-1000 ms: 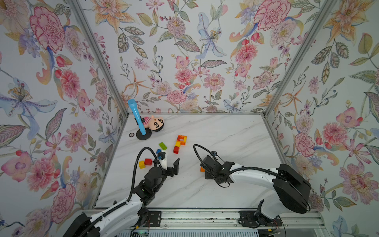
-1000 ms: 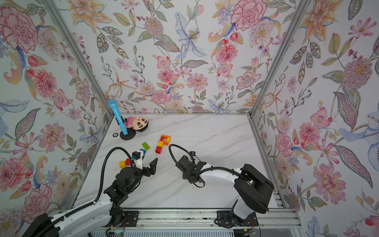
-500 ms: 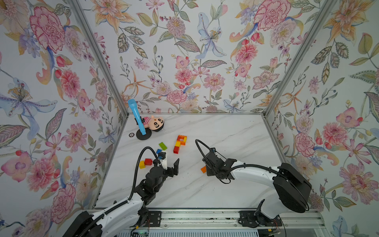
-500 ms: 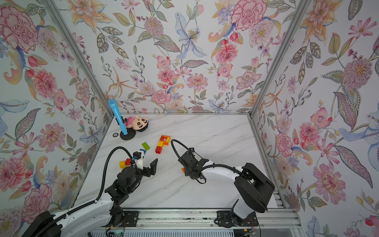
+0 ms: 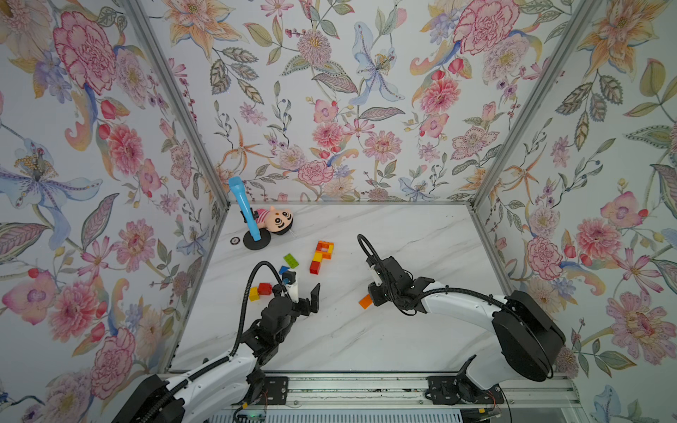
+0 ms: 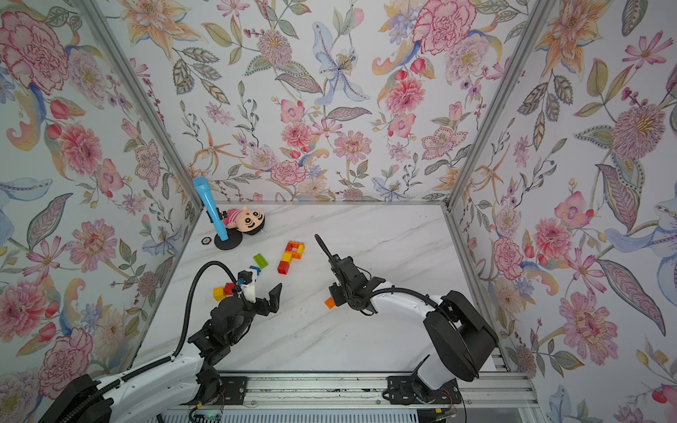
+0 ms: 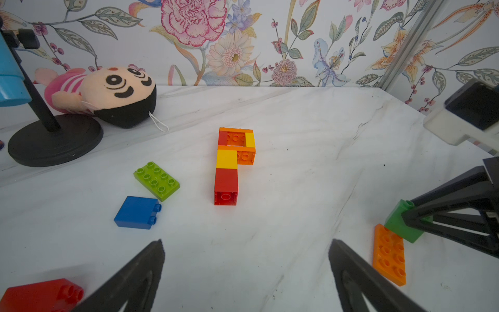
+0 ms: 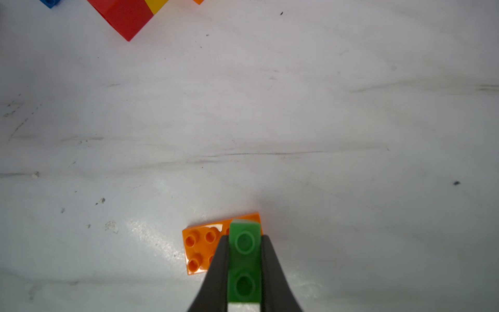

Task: Assemble the letter p with lego
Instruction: Assemble the lego brick with the lego brick.

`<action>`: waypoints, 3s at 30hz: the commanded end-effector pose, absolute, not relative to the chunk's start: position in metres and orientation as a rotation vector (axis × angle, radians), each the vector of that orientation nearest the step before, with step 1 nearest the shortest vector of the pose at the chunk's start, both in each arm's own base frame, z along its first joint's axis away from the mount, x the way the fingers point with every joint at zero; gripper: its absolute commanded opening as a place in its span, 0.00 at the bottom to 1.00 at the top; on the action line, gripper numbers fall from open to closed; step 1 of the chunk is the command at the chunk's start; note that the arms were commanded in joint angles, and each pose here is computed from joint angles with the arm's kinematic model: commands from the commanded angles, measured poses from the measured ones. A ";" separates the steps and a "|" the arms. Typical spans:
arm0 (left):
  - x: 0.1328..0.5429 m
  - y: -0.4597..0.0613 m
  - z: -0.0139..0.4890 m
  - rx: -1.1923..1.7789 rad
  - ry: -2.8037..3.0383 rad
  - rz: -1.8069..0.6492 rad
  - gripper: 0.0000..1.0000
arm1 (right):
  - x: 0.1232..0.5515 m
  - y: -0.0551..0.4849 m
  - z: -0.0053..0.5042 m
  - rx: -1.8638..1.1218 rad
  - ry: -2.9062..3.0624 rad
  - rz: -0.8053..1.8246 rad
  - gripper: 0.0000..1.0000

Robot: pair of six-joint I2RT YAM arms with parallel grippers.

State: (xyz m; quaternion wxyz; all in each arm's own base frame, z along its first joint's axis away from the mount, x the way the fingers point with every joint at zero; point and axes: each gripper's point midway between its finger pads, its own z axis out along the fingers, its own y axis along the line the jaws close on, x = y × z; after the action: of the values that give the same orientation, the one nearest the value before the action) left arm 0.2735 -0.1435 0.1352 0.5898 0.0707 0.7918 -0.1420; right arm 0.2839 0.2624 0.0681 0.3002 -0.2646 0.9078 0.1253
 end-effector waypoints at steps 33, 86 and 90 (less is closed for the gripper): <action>0.278 -0.137 0.133 0.118 1.858 -0.305 0.99 | 0.279 0.245 0.051 -0.870 2.305 0.388 0.00; 0.284 -0.110 0.164 0.055 1.807 -0.165 0.99 | 0.233 0.245 -0.045 -0.916 2.713 0.152 0.00; 0.286 -0.107 0.167 0.043 1.809 -0.143 0.99 | 0.236 0.241 -0.042 -0.901 2.724 0.106 0.00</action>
State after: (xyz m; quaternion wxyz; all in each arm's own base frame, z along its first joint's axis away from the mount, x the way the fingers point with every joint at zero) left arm 0.2812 -0.1148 0.1556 0.6086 0.0289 0.7886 -0.0833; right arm 0.3031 0.3095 0.0468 0.3289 -0.2933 0.8868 0.1391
